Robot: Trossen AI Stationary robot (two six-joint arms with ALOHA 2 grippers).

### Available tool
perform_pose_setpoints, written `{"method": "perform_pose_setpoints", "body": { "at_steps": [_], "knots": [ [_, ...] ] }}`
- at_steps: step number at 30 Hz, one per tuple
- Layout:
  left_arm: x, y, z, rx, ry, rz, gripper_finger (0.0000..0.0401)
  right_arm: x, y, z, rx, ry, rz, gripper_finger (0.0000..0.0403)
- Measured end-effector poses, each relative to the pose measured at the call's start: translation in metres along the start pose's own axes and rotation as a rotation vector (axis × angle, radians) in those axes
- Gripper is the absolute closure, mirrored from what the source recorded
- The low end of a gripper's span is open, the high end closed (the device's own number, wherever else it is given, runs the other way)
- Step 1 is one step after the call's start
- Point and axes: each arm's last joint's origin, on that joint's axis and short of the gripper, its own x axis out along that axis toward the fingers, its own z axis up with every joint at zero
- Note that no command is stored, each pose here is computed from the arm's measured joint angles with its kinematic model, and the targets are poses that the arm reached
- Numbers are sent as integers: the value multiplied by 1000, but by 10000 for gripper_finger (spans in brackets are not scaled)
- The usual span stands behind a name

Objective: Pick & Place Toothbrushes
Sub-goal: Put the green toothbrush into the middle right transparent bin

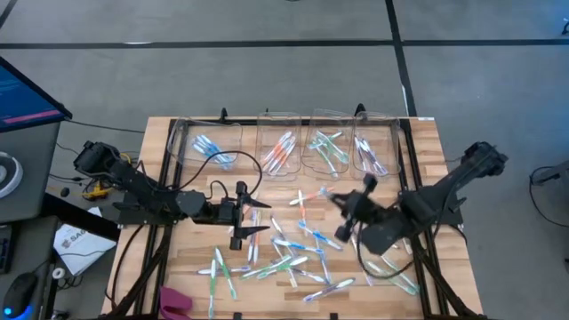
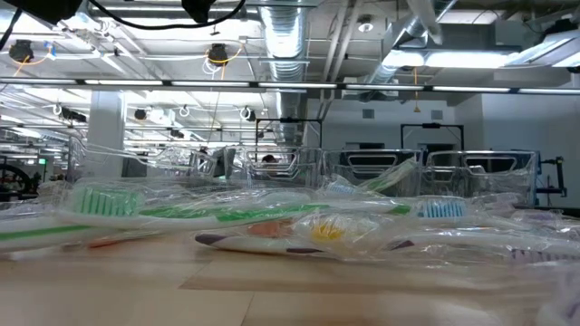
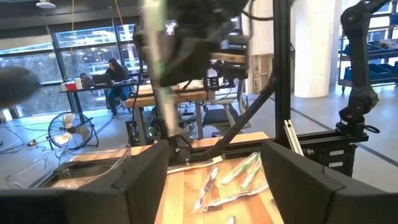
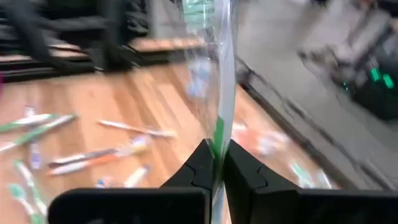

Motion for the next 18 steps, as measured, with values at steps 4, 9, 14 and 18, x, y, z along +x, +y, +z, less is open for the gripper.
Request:
{"method": "perform_pose_setpoints", "body": {
  "at_steps": [4, 9, 14, 18],
  "knots": [
    [0, 0, 0, 0, 1, 0, 149, 7, -32, -1, 108, 115, -61, 394],
    [0, 0, 0, 1, 2, -1, 157, 36, -69, 11, 184, 220, -92, 394],
    [0, 0, 0, 1, 2, -1, 164, 78, -114, 21, 270, 319, -76, 394],
    [0, 0, 0, 1, 2, -1, 166, 115, -153, 18, 366, 411, -82, 394]
  ]
}}
